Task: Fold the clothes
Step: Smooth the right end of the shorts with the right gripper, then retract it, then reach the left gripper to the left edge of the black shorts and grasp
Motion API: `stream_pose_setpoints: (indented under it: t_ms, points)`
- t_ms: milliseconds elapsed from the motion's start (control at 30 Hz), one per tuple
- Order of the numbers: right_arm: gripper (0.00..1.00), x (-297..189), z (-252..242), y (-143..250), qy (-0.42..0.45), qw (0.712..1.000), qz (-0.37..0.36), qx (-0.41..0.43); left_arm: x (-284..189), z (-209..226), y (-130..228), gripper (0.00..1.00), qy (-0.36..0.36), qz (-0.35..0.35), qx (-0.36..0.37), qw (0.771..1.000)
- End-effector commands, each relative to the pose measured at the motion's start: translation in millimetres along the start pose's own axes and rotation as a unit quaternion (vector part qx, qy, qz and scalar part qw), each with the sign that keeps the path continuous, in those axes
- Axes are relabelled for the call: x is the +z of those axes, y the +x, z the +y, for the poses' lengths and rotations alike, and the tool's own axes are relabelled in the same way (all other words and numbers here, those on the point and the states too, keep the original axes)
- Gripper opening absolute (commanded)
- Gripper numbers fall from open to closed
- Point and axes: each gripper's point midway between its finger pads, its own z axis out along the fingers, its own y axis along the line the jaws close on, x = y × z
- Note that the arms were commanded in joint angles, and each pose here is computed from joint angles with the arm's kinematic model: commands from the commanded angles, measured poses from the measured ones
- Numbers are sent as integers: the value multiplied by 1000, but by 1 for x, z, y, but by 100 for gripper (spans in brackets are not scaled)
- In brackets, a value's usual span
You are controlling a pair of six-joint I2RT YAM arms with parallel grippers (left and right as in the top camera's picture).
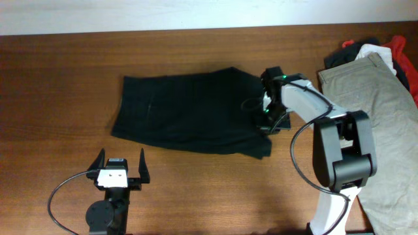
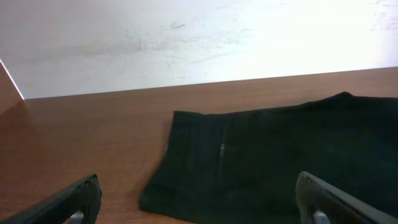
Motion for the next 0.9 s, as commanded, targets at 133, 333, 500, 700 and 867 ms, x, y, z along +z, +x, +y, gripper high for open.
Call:
stream_pose_setpoints:
  t_ms: [133, 333, 500, 700, 867]
  points:
    - [70, -84, -26, -100, 45, 985, -166, -32, 0, -1, 1, 99, 2, -1, 8, 1000]
    - [99, -145, -15, -104, 27, 982, -189, -5, 0, -1, 1, 99, 2, -1, 8, 1000]
    - [99, -150, 32, -130, -31, 967, -250, -47, 0, -1, 1, 99, 2, -1, 8, 1000]
    - [99, -176, -124, -151, 111, 937, -299, 146, 0, -1, 1, 99, 2, -1, 8, 1000]
    - [99, -179, -177, -145, 98, 930, -294, 198, -1, -11, -6, 99, 32, -16, 8, 999]
